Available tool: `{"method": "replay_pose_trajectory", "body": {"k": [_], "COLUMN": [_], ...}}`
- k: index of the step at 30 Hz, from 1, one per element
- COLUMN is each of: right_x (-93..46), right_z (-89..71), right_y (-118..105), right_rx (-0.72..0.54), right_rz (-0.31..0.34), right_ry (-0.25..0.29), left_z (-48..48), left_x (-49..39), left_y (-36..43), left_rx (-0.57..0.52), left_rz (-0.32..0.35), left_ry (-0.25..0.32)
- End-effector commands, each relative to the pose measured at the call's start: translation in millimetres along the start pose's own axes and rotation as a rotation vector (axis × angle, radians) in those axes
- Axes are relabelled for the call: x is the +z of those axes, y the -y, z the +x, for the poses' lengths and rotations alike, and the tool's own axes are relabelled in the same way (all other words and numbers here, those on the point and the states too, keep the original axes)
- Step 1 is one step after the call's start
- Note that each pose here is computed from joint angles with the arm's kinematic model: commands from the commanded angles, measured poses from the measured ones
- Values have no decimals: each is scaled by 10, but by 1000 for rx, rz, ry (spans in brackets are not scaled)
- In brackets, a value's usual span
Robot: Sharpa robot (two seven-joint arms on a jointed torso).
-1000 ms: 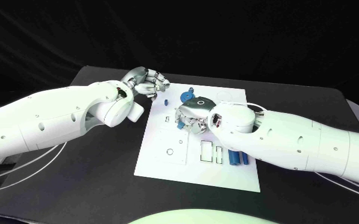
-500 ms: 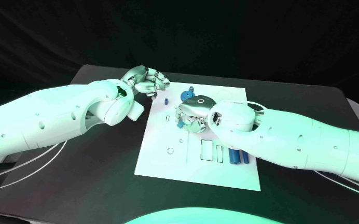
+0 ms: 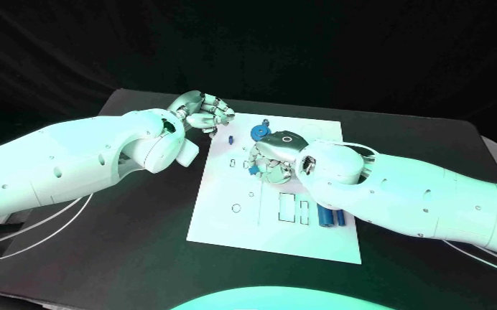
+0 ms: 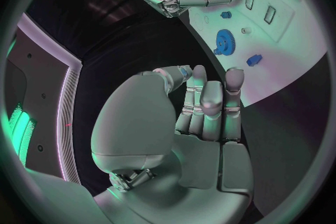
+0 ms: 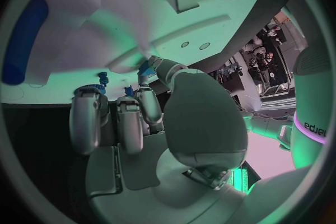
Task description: Assemble the parts on the task board
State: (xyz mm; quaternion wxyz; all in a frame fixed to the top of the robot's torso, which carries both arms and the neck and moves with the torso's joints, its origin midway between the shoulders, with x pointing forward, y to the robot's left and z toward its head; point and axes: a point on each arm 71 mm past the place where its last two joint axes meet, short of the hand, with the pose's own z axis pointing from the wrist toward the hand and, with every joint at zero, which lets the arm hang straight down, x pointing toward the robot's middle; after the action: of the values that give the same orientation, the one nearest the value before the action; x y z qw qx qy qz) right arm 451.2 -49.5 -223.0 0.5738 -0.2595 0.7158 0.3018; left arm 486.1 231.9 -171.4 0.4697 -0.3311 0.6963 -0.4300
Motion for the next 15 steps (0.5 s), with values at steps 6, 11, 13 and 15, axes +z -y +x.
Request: {"method": "replay_pose_trajectory", "body": {"k": [6, 11, 13, 15], "right_x": [-48, -73, -82, -94], "right_z": [-42, -48, -52, -58], "right_y": [13, 37, 48, 58], "right_rx": [63, 71, 73, 76], "right_rz": [20, 35, 42, 49], "right_ry": [58, 65, 70, 78], "left_z": [14, 19, 23, 30], "left_x": [-8, -15, -17, -21], "left_y": [6, 6, 5, 4], "left_rx": [-5, -5, -5, -5], "left_rz": [-3, -4, -6, -7], "left_ry": [-18, -25, -30, -38]}}
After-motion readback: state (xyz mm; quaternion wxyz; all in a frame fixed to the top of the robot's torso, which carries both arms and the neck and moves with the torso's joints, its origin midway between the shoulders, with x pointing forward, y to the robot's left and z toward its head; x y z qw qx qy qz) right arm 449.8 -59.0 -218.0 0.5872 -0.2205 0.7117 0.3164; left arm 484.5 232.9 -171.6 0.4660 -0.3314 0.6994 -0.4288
